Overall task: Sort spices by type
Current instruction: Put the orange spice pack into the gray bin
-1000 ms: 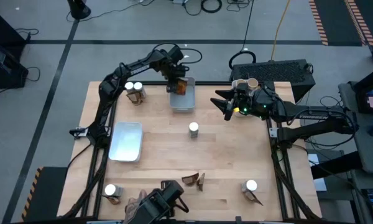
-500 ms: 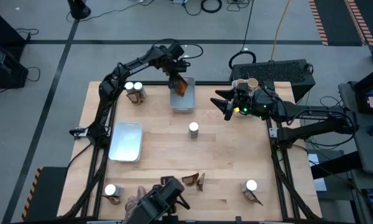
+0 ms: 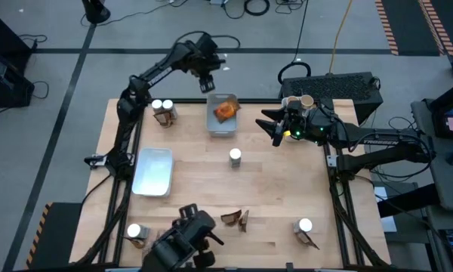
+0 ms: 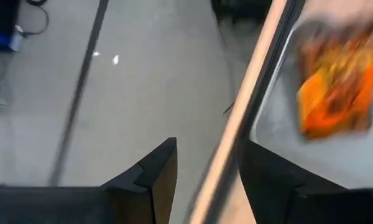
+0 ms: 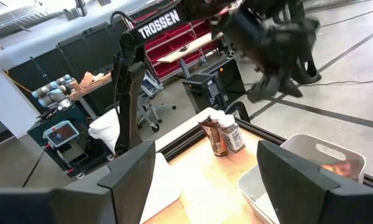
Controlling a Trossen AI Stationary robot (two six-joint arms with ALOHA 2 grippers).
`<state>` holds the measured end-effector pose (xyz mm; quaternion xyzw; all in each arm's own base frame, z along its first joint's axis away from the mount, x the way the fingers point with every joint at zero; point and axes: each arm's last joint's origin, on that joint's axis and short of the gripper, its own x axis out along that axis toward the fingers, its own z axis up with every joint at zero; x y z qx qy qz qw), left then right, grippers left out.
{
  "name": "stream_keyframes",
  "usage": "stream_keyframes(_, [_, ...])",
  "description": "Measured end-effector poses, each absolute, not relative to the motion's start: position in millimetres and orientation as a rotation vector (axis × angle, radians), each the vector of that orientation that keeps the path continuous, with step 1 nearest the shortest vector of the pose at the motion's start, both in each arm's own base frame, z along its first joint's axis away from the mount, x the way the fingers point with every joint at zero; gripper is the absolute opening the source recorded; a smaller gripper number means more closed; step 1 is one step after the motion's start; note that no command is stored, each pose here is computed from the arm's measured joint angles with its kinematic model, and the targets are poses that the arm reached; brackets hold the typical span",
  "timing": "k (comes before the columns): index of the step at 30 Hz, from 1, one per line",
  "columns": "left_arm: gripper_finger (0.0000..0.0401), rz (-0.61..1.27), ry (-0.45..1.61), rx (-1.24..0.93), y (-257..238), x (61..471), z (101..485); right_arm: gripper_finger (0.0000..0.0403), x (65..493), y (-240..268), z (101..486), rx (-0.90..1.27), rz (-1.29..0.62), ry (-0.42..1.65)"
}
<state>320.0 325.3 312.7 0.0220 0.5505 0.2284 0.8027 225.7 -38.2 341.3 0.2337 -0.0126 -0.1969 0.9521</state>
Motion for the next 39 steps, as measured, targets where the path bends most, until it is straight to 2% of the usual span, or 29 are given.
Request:
stream_keyframes(4, [0.0169, 0.385, 1.054, -0.152, 317, 310, 328, 0.0263, 226, -38, 341, 0.474, -0.4, -0.025])
stream_keyframes(10, [0.0169, 0.2, 0.998, -0.247, 289, 305, 349, 0.0263, 226, -38, 341, 0.472, -0.399, -0.02])
stream_keyframes(17, [0.0169, 0.057, 0.98, -0.163, 241, 298, 386, 0.0263, 226, -35, 341, 0.476, -0.361, -0.011])
stream_keyframes(22, [0.0169, 0.044, 0.932, -0.098, 229, 293, 402, 0.0263, 228, -34, 339, 0.483, -0.364, 0.001])
stream_keyframes(31, [0.0169, -0.043, 0.938, -0.171, 246, 296, 361, 0.0263, 249, -37, 307, 0.575, -0.428, 0.17])
stream_keyframes(35, [0.0169, 0.07, 0.91, -0.172, 258, 308, 337, 0.0263, 255, -38, 301, 0.574, -0.434, 0.19])
stream_keyframes(39, [0.0169, 0.178, 0.923, -0.136, 250, 329, 313, 0.0263, 255, -38, 300, 0.565, -0.434, 0.195])
